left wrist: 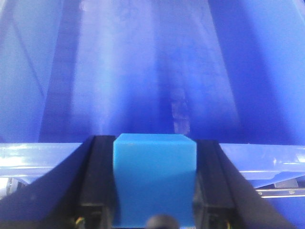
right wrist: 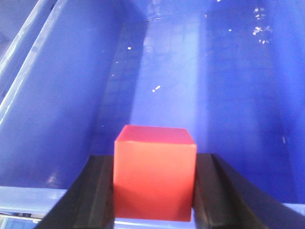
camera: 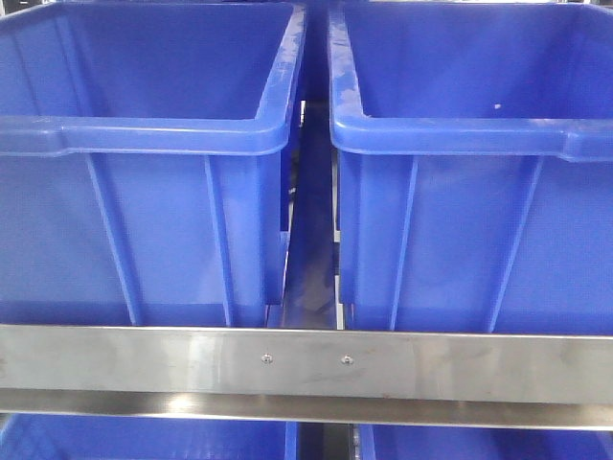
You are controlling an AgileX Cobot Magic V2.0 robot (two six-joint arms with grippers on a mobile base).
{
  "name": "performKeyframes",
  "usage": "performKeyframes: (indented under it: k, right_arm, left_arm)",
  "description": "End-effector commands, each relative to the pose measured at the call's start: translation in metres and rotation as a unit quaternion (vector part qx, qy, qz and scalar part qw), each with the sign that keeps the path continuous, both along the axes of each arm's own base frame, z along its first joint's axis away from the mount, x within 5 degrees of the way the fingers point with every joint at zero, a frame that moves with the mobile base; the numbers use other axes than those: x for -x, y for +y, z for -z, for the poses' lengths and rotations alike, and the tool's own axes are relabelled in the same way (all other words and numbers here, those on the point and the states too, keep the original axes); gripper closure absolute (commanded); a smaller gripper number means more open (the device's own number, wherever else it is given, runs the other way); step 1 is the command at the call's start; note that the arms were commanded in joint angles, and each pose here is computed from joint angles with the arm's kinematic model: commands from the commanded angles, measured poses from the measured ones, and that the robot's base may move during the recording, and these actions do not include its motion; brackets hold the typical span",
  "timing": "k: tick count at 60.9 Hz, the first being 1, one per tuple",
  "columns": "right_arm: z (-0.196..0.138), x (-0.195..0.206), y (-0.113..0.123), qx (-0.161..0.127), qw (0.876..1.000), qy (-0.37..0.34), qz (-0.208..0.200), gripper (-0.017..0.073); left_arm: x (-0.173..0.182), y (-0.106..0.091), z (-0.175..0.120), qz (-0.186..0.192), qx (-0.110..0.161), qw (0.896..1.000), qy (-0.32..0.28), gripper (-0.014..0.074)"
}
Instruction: Sort and place red and blue blocks on shelf
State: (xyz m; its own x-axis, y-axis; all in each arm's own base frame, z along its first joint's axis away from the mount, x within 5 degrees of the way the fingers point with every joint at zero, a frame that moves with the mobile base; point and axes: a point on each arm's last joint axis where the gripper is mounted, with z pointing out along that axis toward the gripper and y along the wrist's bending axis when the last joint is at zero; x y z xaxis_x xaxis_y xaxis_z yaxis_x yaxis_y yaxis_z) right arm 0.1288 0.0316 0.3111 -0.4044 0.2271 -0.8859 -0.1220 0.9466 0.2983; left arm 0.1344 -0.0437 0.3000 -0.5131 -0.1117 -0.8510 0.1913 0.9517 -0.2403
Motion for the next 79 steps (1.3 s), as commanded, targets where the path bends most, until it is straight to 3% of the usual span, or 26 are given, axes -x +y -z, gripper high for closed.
performKeyframes:
  k: [1,66,79]
  right_arm:
    - [-0.017,-0.002,-0.001,-0.012,0.998,-0.058,0.004,0.0496]
    - [-0.020,-0.003,-0.001,-0.015,0.997,-0.073,0.005,0.0496]
    - [-0.029,-0.012,0.001,-0.026,0.992,-0.123,0.008,0.0496]
  left_arm:
    - [-0.004,0.000,-0.017,-0.005,0.019,0.998,-0.054,0.0468]
    - [-0.004,0.000,-0.017,-0.005,0.020,0.998,-0.055,0.0468]
    - [-0.009,-0.001,-0.037,-0.010,0.042,0.991,-0.127,0.0468]
